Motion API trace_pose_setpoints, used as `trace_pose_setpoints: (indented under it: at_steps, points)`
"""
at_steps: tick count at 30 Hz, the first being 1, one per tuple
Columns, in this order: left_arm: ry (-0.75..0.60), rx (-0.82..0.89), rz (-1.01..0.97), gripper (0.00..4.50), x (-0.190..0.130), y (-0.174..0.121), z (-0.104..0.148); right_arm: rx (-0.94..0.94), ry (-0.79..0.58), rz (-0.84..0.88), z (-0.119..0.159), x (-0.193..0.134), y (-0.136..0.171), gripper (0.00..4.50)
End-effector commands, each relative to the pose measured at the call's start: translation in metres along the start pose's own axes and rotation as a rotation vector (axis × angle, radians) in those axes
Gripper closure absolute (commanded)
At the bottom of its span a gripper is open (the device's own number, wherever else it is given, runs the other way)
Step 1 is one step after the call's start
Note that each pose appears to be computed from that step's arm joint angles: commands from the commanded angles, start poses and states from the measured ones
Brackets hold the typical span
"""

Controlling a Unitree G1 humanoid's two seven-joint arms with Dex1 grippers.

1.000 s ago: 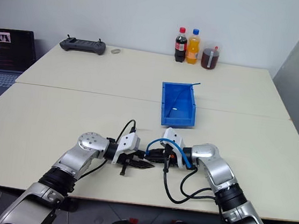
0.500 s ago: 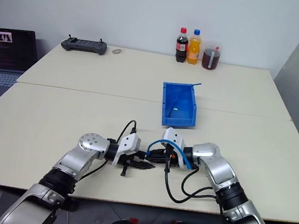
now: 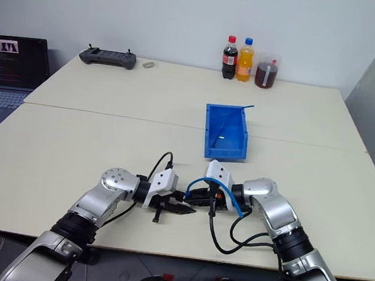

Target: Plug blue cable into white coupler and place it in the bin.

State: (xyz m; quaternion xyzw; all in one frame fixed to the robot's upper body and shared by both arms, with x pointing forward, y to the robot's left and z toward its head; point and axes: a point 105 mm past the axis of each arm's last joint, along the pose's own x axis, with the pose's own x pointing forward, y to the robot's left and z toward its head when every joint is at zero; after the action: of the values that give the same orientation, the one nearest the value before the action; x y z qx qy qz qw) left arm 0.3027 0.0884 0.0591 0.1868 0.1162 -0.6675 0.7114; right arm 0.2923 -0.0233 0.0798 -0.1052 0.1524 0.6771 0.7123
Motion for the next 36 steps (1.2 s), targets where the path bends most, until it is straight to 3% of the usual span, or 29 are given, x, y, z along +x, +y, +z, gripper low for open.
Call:
trace_pose_setpoints:
  at_steps: [1,7,24,29,36]
  points:
    - [-0.035,0.065,0.036,3.70,-0.008,0.008,0.016,0.201,0.195,-0.001,-0.068,-0.002,0.009,2.82]
    - [-0.034,0.065,0.036,3.70,-0.008,0.008,0.015,0.223,0.137,-0.021,-0.052,-0.009,0.004,1.42]
    - [-0.038,0.066,0.045,3.70,-0.008,0.007,0.015,0.156,-0.036,-0.139,0.007,-0.033,-0.005,1.42]
    - [-0.094,0.018,0.107,3.70,-0.011,0.012,0.023,0.137,-0.114,-0.162,0.030,-0.046,0.003,1.42]
    - [-0.095,0.006,0.098,3.70,-0.009,0.007,0.022,0.116,-0.158,-0.143,0.041,-0.032,0.010,1.42]
